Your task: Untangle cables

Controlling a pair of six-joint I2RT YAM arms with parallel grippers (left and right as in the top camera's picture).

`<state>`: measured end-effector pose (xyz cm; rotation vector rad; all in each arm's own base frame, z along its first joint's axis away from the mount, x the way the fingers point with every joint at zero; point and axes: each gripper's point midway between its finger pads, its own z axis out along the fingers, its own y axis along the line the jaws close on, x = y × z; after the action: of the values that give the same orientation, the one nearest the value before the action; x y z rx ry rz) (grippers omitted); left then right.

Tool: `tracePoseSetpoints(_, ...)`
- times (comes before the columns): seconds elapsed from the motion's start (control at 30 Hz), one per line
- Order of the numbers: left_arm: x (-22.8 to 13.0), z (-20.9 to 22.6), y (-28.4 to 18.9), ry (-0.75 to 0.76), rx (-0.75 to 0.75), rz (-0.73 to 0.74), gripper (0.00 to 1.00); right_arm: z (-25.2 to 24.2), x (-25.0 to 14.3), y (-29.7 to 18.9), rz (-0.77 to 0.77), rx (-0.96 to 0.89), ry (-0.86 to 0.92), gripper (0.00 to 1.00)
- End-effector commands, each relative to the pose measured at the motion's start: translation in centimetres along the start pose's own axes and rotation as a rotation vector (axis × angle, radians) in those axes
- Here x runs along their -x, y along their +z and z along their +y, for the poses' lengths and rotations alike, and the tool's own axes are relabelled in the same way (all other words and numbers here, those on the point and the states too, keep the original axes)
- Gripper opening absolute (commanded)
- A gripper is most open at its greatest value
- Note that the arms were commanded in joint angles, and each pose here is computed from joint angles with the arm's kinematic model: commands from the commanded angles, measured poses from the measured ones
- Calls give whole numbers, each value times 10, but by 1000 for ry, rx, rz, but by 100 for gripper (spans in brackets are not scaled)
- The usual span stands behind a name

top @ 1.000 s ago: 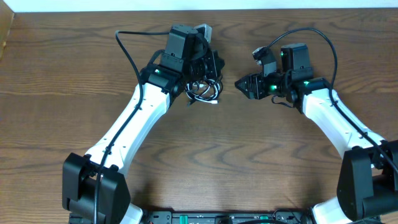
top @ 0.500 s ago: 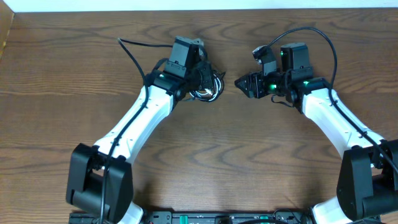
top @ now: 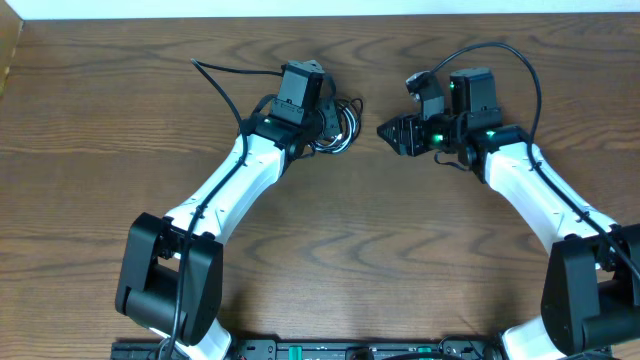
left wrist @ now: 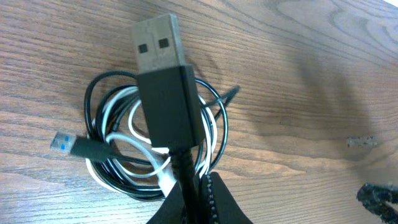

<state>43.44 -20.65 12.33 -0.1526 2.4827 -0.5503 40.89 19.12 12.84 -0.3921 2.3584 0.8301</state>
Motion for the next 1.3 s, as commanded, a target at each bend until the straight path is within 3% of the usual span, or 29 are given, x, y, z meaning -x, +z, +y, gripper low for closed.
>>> tracePoseSetpoints(0.0, 6, -5, -9, -5, -13, -23, 7, -2, 6, 3, -27, -40, 90, 54)
tracePoseSetpoints(0.43, 17, -13, -29, 19, -35, -67, 8, 14, 12, 12, -58, -43, 82, 55)
tracePoseSetpoints(1.27, -47, 42, 53, -7, 128, 145, 7, -1, 5, 10, -36, -118, 104, 58)
